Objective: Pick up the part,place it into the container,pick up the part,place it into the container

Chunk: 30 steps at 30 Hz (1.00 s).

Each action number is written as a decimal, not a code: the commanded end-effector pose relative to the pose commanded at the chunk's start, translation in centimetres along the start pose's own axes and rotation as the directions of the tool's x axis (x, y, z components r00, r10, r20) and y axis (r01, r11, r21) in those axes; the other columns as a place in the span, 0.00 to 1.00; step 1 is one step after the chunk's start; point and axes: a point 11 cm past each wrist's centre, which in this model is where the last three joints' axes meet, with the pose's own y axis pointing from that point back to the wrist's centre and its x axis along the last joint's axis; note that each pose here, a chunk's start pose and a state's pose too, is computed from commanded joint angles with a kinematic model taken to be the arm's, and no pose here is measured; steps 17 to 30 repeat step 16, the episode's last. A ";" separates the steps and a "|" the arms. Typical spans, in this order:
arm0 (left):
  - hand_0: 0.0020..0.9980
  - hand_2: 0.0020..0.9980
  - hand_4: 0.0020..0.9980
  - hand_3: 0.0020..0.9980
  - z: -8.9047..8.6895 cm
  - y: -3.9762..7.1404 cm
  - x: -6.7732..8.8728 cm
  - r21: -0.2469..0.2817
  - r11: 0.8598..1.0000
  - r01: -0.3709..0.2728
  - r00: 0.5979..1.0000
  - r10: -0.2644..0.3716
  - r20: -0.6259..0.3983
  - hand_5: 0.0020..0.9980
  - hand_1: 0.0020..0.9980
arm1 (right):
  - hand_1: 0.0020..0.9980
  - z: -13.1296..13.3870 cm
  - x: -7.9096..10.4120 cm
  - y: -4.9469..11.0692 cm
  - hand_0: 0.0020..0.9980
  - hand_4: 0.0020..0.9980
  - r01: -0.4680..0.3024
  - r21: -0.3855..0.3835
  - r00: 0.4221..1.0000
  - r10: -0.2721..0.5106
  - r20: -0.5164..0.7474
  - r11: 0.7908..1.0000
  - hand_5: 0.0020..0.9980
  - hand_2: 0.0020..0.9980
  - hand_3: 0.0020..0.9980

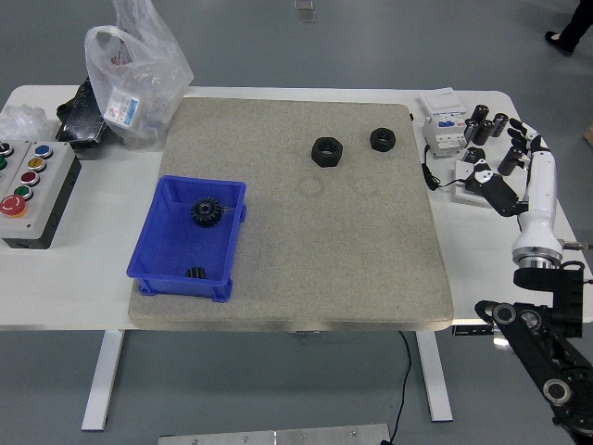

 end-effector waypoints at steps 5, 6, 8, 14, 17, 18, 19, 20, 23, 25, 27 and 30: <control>0.61 0.56 0.52 0.61 -0.2 0.0 0.2 0.008 1.000 -0.004 1.000 0.004 0.006 0.39 0.48 | 0.86 0.3 -0.1 0.1 0.81 0.63 0.002 -0.010 1.000 -0.002 0.005 1.000 0.16 0.84 0.84; 0.61 0.56 0.52 0.61 -0.2 0.0 0.3 0.009 1.000 -0.005 1.000 0.005 0.007 0.39 0.48 | 0.86 0.4 -0.1 0.2 0.81 0.63 0.002 -0.013 1.000 -0.002 0.005 1.000 0.16 0.84 0.84; 0.61 0.56 0.52 0.61 -0.3 0.0 0.5 0.009 1.000 -0.008 1.000 0.008 0.010 0.39 0.48 | 0.86 0.5 -0.1 0.2 0.81 0.63 0.003 -0.018 1.000 -0.003 0.004 1.000 0.16 0.84 0.84; 0.62 0.56 0.53 0.61 -0.2 0.0 0.9 -0.001 1.000 -0.020 1.000 0.020 0.004 0.38 0.53 | 0.86 1.3 -0.4 0.5 0.81 0.63 0.010 -0.058 0.999 -0.013 -0.042 0.998 0.16 0.84 0.84; 0.62 0.56 0.53 0.61 -0.4 0.0 0.8 0.004 1.000 -0.017 1.000 0.017 0.000 0.38 0.53 | 0.86 1.3 -0.6 0.5 0.81 0.63 0.014 -0.061 0.999 -0.017 -0.051 0.998 0.16 0.84 0.84; 0.62 0.56 0.53 0.61 -0.4 0.0 0.8 0.004 1.000 -0.017 1.000 0.017 0.000 0.38 0.53 | 0.86 1.3 -0.6 0.5 0.81 0.63 0.014 -0.061 0.999 -0.017 -0.051 0.998 0.16 0.84 0.84; 0.62 0.56 0.53 0.61 -0.4 0.0 0.8 0.004 1.000 -0.017 1.000 0.017 0.000 0.38 0.53 | 0.86 1.3 -0.6 0.5 0.81 0.63 0.014 -0.061 0.999 -0.017 -0.051 0.998 0.16 0.84 0.84; 0.62 0.56 0.53 0.61 -0.4 0.0 0.8 0.004 1.000 -0.017 1.000 0.017 0.000 0.38 0.53 | 0.86 1.3 -0.6 0.5 0.81 0.63 0.014 -0.061 0.999 -0.017 -0.051 0.998 0.16 0.84 0.84; 0.62 0.56 0.53 0.61 -0.4 0.0 0.8 0.004 1.000 -0.017 1.000 0.017 0.000 0.38 0.53 | 0.86 1.3 -0.6 0.5 0.81 0.63 0.014 -0.061 0.999 -0.017 -0.051 0.998 0.16 0.84 0.84; 0.62 0.56 0.53 0.61 -0.4 0.0 0.8 0.004 1.000 -0.017 1.000 0.017 0.000 0.38 0.53 | 0.86 1.3 -0.6 0.5 0.81 0.63 0.014 -0.061 0.999 -0.017 -0.051 0.998 0.16 0.84 0.84; 0.62 0.56 0.53 0.61 -0.4 0.0 0.8 0.004 1.000 -0.017 1.000 0.017 0.000 0.38 0.53 | 0.86 1.3 -0.6 0.5 0.81 0.63 0.014 -0.061 0.999 -0.017 -0.051 0.998 0.16 0.84 0.84; 0.62 0.56 0.53 0.61 -0.4 0.0 0.8 0.004 1.000 -0.017 1.000 0.017 0.000 0.38 0.53 | 0.86 1.3 -0.6 0.5 0.81 0.63 0.014 -0.061 0.999 -0.017 -0.051 0.998 0.16 0.84 0.84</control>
